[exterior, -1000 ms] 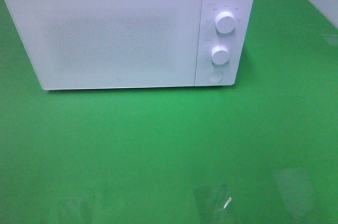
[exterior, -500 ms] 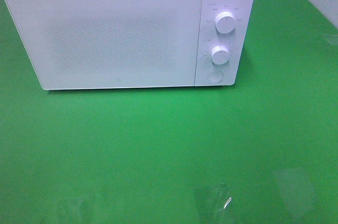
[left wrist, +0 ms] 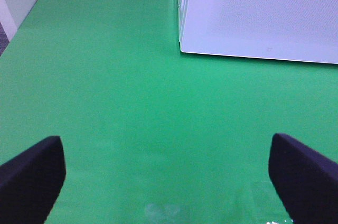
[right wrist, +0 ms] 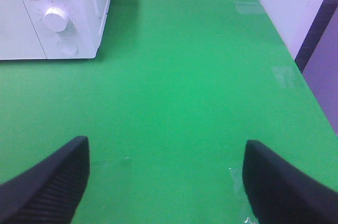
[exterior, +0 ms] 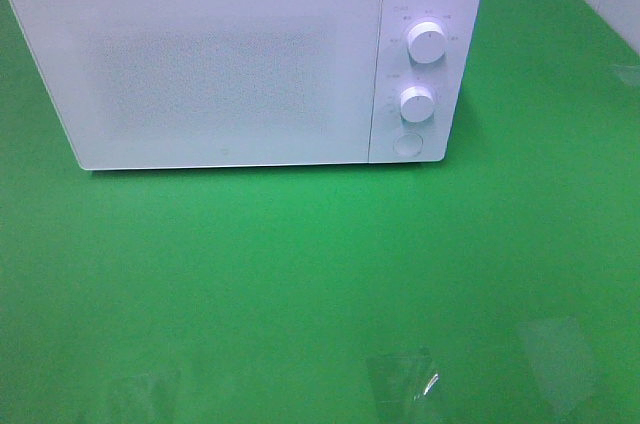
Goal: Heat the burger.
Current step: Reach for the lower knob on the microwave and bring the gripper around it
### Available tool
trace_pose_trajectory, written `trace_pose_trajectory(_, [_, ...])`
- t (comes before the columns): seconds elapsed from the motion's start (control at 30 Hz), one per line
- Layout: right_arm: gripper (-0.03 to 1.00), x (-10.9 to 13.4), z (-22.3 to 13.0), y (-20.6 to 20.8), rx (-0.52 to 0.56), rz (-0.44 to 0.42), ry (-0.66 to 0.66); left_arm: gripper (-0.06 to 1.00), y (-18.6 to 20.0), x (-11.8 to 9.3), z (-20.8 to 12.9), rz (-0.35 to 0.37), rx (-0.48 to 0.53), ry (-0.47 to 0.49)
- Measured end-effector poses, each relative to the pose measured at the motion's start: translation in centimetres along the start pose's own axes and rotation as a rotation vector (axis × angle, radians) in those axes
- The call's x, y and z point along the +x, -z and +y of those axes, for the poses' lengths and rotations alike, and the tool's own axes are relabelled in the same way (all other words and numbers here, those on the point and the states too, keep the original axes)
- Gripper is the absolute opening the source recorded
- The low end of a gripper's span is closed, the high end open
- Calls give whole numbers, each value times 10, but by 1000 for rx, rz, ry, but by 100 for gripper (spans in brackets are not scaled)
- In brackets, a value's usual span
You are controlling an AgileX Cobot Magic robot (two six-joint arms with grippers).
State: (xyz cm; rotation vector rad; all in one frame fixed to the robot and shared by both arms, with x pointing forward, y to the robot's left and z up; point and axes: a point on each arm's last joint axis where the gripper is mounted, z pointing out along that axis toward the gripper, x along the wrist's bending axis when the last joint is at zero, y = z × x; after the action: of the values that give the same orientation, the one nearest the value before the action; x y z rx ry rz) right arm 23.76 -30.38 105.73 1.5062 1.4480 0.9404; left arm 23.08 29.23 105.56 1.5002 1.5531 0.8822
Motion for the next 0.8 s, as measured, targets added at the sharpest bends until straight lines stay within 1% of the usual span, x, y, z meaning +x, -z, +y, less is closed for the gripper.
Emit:
trace_pose_trajectory(0.37, [76, 0, 0, 0, -2, -1, 1, 99, 0, 0, 0, 0, 0, 0])
trace_pose_trajectory(0.43, [76, 0, 2, 1, -18, -2, 1, 99, 0, 0, 0, 0, 0, 0])
trace_pose_trajectory(0.47, [76, -1, 7, 2, -41, -6, 5, 99, 0, 0, 0, 0, 0, 0])
trace_pose_trajectory(0.57, [76, -1, 13, 0, -58, -10, 10, 99, 0, 0, 0, 0, 0, 0])
trace_pose_trajectory(0.63, [76, 0, 26, -11, -82, -6, 12, 99, 0, 0, 0, 0, 0, 0])
trace_pose_trajectory(0.8, [76, 1, 35, -20, -105, -2, 12, 99, 0, 0, 0, 0, 0, 0])
